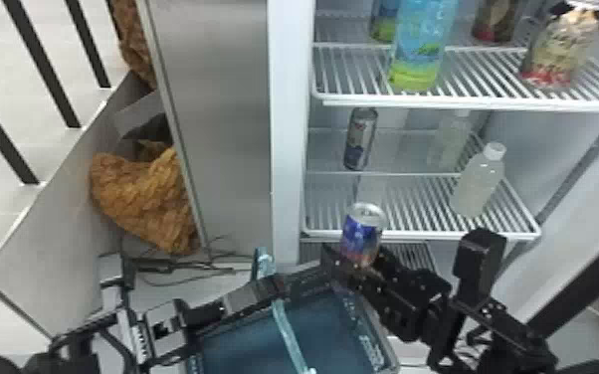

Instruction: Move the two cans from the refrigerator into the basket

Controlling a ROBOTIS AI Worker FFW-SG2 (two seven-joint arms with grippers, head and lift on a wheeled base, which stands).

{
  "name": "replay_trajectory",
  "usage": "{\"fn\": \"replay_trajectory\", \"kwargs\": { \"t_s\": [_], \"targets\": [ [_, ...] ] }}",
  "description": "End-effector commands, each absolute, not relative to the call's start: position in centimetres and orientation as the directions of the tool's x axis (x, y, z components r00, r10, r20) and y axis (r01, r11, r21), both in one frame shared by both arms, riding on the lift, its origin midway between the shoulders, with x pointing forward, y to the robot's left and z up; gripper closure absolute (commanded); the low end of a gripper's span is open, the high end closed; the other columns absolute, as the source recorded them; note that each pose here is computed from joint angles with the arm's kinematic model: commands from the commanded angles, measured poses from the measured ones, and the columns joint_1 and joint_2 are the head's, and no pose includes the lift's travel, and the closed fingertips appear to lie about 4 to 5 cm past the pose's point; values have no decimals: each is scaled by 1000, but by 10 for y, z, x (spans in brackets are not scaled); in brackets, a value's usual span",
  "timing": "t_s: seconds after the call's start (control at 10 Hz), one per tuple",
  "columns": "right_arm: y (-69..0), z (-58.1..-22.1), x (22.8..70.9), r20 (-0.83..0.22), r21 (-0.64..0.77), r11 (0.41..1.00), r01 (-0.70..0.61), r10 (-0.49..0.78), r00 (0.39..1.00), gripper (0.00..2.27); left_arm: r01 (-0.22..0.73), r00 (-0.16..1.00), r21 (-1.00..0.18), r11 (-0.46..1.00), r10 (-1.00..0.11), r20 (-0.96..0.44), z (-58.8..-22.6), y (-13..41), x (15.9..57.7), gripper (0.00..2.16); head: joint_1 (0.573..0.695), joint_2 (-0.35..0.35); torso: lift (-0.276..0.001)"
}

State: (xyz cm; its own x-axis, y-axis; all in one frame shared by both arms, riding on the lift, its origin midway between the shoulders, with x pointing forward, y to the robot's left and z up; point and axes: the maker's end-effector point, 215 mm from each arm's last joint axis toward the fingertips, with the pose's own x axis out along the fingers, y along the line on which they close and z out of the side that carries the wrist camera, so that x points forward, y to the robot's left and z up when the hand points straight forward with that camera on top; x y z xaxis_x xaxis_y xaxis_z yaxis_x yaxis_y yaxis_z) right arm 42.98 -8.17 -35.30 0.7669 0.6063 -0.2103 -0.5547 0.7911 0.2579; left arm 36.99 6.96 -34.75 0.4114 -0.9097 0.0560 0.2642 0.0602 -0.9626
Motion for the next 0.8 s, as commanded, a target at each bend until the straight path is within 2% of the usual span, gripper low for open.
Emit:
{"fn": "replay_trajectory", "kwargs": {
  "t_s": [0.0,0.5,0.7],
  "targets": [
    [-66,-368,413,-250,306,759,-575,647,720,1285,263,412,-963,59,-909,57,-348,69,370,1210,695,-24,-219],
    [-29,-411,380,-344,414,670,-617,742,575,1285,268,410,-962,58,-910,59,-346,68,371,1210,695,46,-219],
    [-16,-421,374,-352,445,640,-627,768,534,1208,268,408,-962,57,-911,59,-346,68,371,1210,695,63,-219]
  ]
}}
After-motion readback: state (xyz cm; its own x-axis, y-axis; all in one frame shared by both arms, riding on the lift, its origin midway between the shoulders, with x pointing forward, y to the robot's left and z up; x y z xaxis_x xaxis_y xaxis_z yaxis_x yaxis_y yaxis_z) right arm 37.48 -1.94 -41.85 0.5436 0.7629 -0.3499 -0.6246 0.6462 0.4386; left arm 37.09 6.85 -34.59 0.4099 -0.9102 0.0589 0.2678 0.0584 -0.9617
